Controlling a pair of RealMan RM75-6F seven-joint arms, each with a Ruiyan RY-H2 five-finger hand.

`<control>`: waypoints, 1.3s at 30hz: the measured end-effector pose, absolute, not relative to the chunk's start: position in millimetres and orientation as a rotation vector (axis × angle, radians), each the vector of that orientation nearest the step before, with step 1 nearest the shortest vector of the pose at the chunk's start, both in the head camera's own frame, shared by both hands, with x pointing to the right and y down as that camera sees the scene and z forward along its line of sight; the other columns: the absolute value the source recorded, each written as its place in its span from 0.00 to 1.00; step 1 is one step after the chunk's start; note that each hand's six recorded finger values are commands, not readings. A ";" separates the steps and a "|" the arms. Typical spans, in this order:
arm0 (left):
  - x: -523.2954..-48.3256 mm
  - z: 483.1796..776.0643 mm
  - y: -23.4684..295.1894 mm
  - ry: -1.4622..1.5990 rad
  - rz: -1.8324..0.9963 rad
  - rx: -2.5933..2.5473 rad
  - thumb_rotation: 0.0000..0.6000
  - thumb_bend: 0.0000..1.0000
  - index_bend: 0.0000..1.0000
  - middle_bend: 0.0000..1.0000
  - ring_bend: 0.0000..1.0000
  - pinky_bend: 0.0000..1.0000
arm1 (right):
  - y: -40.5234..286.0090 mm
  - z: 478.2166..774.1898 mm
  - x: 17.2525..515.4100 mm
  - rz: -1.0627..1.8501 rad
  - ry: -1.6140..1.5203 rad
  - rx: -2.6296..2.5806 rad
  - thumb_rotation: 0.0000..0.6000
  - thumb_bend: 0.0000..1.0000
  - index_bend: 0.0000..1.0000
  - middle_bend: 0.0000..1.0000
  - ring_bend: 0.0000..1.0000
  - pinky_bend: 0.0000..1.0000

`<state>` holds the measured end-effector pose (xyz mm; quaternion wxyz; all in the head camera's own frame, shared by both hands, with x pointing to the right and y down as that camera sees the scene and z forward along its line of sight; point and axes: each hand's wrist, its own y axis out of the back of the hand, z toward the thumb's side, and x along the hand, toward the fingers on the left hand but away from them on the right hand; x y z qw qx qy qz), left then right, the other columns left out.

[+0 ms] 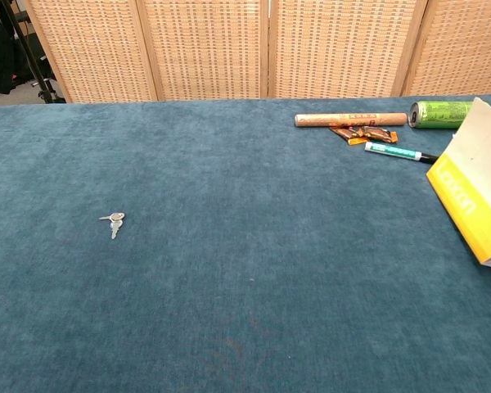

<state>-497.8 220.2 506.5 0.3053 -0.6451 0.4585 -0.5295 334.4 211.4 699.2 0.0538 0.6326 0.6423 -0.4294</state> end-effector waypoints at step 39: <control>-488.8 514.4 222.4 1.150 -1.411 -1.686 1.00 0.00 0.00 0.00 0.00 0.00 | 181.4 571.3 370.8 -2.328 1.635 2.939 1.00 0.00 0.00 0.00 0.00 0.00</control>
